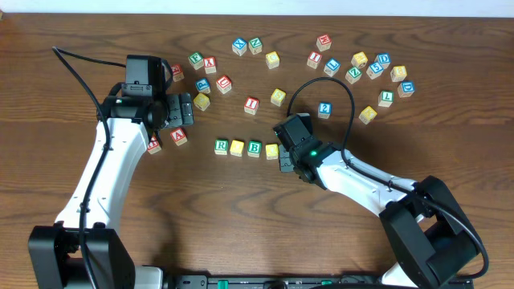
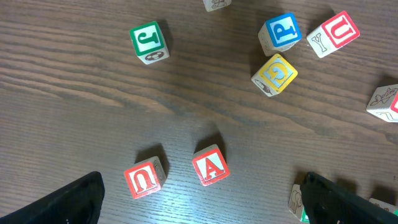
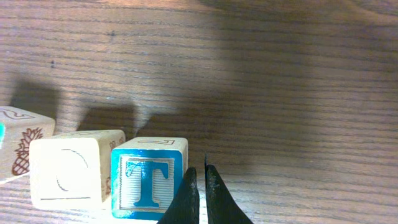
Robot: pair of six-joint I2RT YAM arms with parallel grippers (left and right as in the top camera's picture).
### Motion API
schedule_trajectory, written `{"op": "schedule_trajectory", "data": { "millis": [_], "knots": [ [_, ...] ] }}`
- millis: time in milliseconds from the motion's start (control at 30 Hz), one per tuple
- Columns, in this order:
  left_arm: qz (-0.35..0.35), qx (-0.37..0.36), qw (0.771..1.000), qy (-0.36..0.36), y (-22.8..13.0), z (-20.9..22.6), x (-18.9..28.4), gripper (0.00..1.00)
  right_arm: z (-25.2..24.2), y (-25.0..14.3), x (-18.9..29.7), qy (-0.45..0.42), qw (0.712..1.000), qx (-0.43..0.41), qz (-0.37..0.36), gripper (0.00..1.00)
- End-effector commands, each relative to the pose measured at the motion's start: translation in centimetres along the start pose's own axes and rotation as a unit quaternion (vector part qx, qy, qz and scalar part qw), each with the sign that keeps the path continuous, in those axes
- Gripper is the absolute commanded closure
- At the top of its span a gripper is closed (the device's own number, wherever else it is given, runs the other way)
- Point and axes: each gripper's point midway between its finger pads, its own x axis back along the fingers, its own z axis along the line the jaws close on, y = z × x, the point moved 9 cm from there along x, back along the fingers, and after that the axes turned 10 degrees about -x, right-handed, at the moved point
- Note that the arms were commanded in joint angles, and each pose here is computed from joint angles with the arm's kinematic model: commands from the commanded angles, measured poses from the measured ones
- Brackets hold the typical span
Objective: Spell out ROBOT
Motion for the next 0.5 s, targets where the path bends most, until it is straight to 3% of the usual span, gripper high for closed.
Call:
{"op": "schedule_trajectory", "data": {
  "millis": [0, 467],
  "knots": [
    [0.006, -0.006, 1.0, -0.002, -0.33, 0.06, -0.15, 0.01, 0.37, 0.03, 0.14, 0.007, 1.0, 0.011, -0.001, 0.99],
    [0.006, -0.006, 1.0, -0.002, -0.33, 0.06, -0.15, 0.01, 0.97, 0.28, 0.15, 0.033, 0.999, 0.018, -0.004, 0.99]
  ]
}}
